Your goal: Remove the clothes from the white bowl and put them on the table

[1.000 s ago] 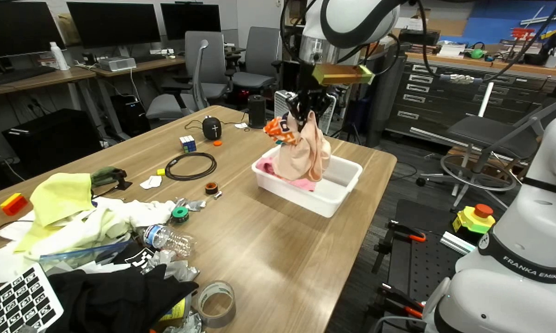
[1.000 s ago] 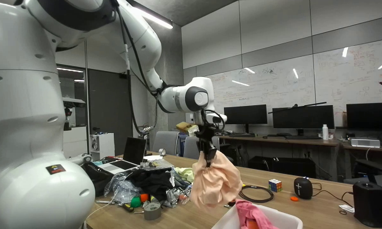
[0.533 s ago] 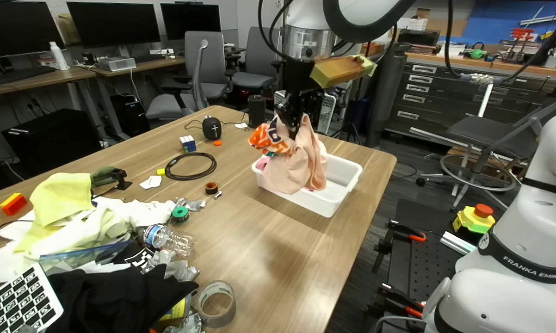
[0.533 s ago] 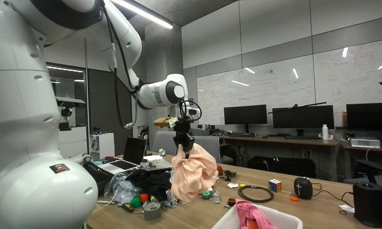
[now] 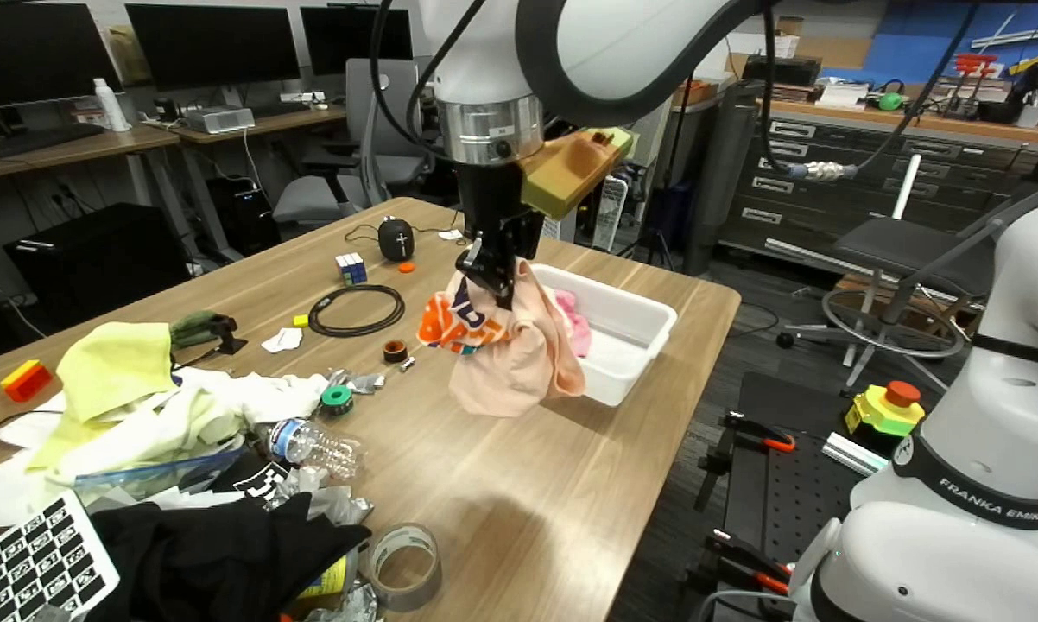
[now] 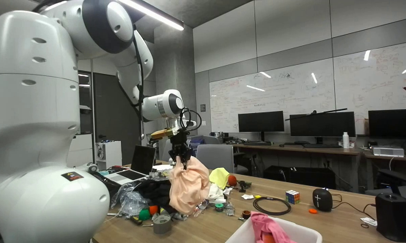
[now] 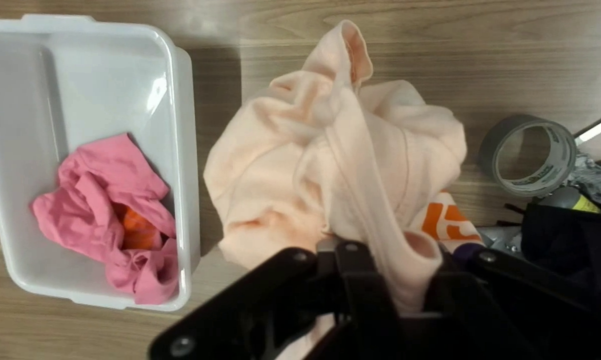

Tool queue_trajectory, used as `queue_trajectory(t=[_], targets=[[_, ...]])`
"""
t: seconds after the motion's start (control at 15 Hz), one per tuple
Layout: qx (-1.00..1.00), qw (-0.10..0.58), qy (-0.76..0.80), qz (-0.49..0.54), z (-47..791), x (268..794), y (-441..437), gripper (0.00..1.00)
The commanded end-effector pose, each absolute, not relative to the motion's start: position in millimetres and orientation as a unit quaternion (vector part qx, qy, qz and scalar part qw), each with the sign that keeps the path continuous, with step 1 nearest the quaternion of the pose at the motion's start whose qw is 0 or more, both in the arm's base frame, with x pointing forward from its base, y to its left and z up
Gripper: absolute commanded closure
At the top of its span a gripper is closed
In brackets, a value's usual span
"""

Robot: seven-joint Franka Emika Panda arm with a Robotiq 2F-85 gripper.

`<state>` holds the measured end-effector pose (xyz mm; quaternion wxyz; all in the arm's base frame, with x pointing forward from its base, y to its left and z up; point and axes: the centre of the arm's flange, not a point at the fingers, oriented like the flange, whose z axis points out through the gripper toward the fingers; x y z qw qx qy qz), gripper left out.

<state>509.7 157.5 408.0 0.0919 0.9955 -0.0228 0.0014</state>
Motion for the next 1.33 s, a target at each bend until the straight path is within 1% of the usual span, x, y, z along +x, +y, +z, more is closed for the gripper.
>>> queue_trajectory(t=[0.0, 0.07, 0.13, 0.27, 0.47, 0.53, 0.8, 1.27], targets=[[0.994, 0.108, 0.004, -0.005, 412.9, 537.1, 165.6, 0.59], [0.994, 0.110, 0.007, -0.008, 411.4, 539.9, 163.6, 0.53], [0.994, 0.109, 0.008, -0.012, 411.1, 542.4, 161.0, 0.44], [0.994, 0.109, 0.006, -0.017, 408.5, 548.4, 155.3, 0.30], [0.994, 0.107, -0.002, -0.023, 407.1, 553.8, 142.9, 0.06], [0.994, 0.107, -0.009, -0.026, 406.8, 555.4, 136.9, 0.01], [0.993, 0.102, -0.051, -0.027, 409.0, 562.7, 98.8, 0.00], [0.985, 0.070, -0.151, -0.041, 410.2, 573.8, -14.6, 0.00]])
